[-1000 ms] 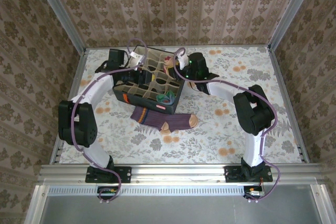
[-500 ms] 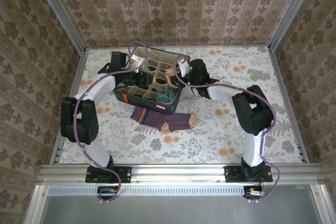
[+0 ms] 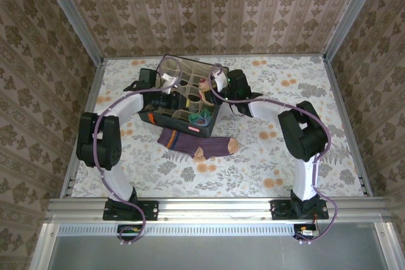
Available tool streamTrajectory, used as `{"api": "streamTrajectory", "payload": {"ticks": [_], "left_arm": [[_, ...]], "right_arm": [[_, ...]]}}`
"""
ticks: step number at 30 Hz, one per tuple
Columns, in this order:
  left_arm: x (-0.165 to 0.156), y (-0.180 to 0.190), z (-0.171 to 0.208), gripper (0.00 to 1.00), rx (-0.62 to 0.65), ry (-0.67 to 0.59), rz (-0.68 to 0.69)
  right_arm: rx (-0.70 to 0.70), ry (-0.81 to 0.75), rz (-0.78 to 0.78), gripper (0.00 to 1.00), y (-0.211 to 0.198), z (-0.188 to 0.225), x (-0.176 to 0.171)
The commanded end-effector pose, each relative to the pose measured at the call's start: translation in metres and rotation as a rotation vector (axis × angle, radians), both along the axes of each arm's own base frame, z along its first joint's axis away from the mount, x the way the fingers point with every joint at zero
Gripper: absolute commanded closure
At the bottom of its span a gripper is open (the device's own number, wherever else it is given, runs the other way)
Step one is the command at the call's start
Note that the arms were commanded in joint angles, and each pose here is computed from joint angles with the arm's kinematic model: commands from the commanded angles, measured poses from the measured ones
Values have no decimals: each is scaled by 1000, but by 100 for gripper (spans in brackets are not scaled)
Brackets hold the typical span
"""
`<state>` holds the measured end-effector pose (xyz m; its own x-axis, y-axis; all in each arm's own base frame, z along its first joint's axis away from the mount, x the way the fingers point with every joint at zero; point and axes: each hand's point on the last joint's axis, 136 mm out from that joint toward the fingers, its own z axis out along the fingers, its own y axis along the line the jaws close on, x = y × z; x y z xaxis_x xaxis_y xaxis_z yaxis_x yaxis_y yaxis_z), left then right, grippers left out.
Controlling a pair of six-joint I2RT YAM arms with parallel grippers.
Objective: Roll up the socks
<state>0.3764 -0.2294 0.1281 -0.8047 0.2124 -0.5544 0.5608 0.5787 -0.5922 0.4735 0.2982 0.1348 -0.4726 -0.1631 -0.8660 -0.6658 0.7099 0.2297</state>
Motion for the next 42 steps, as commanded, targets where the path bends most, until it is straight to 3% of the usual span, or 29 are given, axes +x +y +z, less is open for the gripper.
{"api": "streamTrajectory", "payload": {"ticks": [1,6,18,24,28,36,42], "left_arm": [[-14,-12,-11,68,-17,42,-41],[-31,-18,-28,75,-6,91,-75],[-54,-15,-36,79,-1,147,-129],[-58,-9,-36,80,-8,157,-123],[-57,-5,-35,81,-19,157,-113],[-63,-3,-38,83,-36,175,-151],[-69,3,-43,84,-31,208,-157]], "right_arm": [[-16,11,18,100,4,-2,7],[-50,14,16,100,5,-8,15],[-157,20,-13,100,-5,-36,28],[-202,56,-17,99,-14,-45,35],[-258,-3,-1,99,-20,-43,33],[-398,-42,161,98,-20,-51,22],[-366,-82,202,98,-22,-41,26]]}}
